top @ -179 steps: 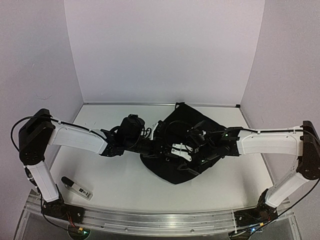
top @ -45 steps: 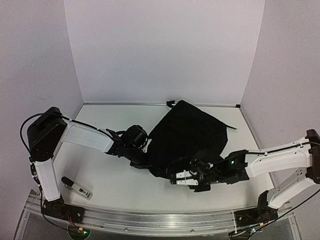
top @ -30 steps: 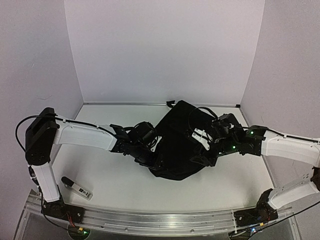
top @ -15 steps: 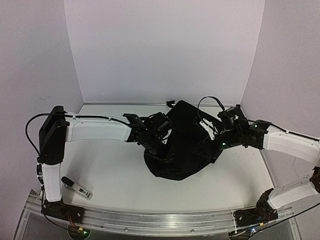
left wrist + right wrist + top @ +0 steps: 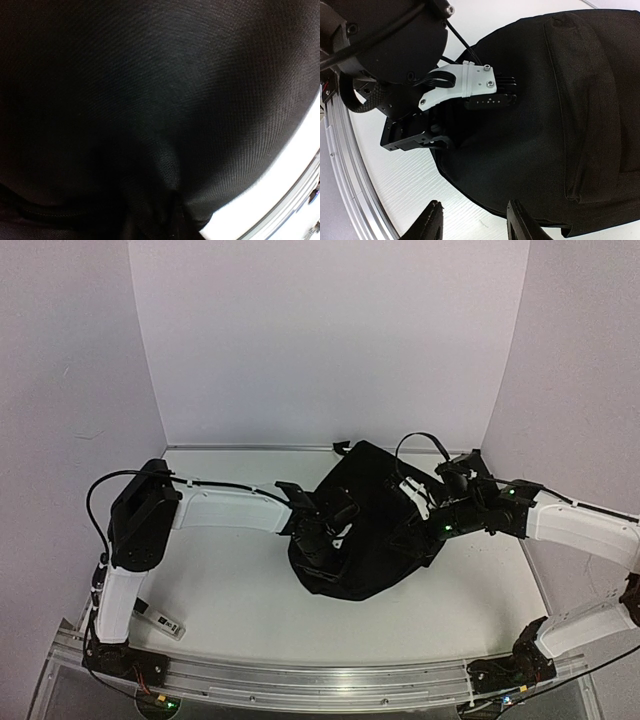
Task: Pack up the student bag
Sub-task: Zip the student bag at the center of the board.
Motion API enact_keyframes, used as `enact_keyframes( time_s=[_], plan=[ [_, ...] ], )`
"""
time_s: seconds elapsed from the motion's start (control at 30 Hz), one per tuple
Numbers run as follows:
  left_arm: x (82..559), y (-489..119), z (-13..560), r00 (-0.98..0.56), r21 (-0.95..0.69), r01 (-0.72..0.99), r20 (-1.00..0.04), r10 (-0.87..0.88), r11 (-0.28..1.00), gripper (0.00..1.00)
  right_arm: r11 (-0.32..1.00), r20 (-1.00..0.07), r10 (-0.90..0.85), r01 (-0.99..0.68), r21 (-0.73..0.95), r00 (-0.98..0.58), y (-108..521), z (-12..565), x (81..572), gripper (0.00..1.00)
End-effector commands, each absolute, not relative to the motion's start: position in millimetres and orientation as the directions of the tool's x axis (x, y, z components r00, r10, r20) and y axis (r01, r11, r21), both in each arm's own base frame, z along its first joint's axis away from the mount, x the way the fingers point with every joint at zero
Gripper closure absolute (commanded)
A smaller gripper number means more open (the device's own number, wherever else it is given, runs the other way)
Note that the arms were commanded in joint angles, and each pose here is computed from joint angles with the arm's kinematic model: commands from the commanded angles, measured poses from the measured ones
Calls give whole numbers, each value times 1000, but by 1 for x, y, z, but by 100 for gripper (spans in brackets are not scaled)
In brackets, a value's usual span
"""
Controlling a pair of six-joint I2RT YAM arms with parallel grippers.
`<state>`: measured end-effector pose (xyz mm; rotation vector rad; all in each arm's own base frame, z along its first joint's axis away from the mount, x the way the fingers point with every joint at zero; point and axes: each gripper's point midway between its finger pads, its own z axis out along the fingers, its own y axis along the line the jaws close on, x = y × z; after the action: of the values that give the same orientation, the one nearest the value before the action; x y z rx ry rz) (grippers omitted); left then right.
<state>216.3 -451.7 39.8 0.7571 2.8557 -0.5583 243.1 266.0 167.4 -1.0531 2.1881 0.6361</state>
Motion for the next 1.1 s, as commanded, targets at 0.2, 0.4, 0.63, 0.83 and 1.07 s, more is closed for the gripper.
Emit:
enact_keyframes(
  time_s=[0.2, 0.4, 0.63, 0.83, 1.07],
  plan=[
    [222, -455, 149, -800, -445, 558, -513, 312, 700, 100, 513, -711, -539, -846, 147, -451, 276, 171, 246, 57],
    [223, -452, 185, -826, -618, 532, -528, 195, 579, 100, 427, -731, -555, -890, 159, -397, 288, 179, 240, 57],
    [234, -452, 203, -845, -706, 502, -522, 112, 500, 98, 346, -748, -574, -926, 148, -334, 305, 187, 230, 53],
    [234, -449, 178, -876, -703, 457, -461, 140, 545, 98, 299, -708, -653, -950, 86, -269, 317, 163, 219, 50],
    [225, -442, 141, -904, -718, 412, -399, 154, 560, 85, 290, -682, -680, -953, 84, -267, 318, 147, 215, 47]
  ],
)
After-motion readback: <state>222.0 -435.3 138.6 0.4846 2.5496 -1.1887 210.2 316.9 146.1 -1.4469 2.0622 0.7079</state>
